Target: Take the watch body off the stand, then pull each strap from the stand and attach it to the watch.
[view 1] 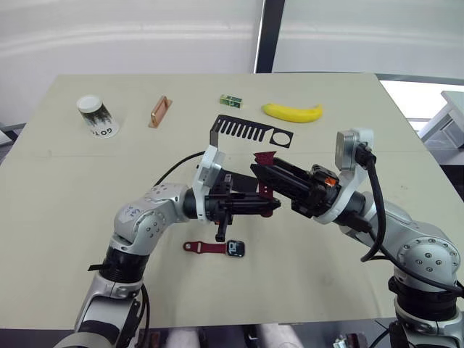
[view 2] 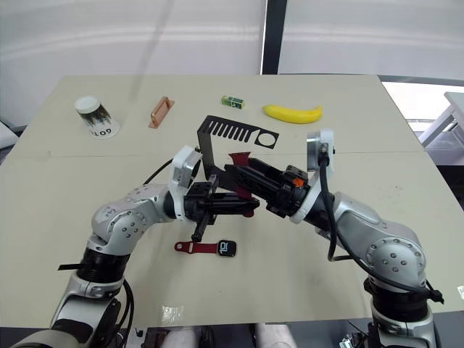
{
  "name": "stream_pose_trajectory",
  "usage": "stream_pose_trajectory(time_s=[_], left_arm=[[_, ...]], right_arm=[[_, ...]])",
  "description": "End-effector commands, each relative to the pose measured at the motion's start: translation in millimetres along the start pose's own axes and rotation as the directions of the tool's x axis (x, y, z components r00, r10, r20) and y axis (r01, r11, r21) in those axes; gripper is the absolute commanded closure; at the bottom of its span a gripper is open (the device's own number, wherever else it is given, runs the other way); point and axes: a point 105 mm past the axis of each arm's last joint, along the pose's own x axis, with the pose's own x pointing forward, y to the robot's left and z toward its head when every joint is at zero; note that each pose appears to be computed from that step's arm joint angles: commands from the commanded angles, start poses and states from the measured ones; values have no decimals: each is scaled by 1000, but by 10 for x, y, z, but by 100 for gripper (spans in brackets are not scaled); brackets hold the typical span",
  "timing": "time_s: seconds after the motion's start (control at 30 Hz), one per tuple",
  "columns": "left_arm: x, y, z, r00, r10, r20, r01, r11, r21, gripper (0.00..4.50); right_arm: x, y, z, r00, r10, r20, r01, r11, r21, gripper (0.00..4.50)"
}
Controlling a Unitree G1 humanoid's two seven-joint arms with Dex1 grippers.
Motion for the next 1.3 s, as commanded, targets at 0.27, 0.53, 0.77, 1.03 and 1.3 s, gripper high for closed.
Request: stream_pose_trajectory(time_s=[0.27, 0.53, 0.77, 1.03, 1.3], left_arm=[[23, -50, 93, 999, -25, 25, 25, 999, 36, 450], [46, -67, 89, 999, -30, 27, 29, 999, 45, 450], [31, -68, 84, 999, -25, 27, 24, 999, 42, 450], [43, -84, 77, 999, -27, 23, 26, 999, 45, 450], [35, -88, 79, 1000, -23, 21, 22, 999, 43, 450]], right_arm=[[1, 98, 111, 999, 21, 41, -19, 998, -53, 252], [-11, 105, 120, 999, 26, 37, -24, 998, -54, 252], [-8, 102, 127, 999, 24, 39, -21, 998, -55, 252], [-11, 111, 133, 999, 26, 42, -24, 998, -60, 279], [6, 108, 159, 997, 28, 65, -24, 998, -66, 442]])
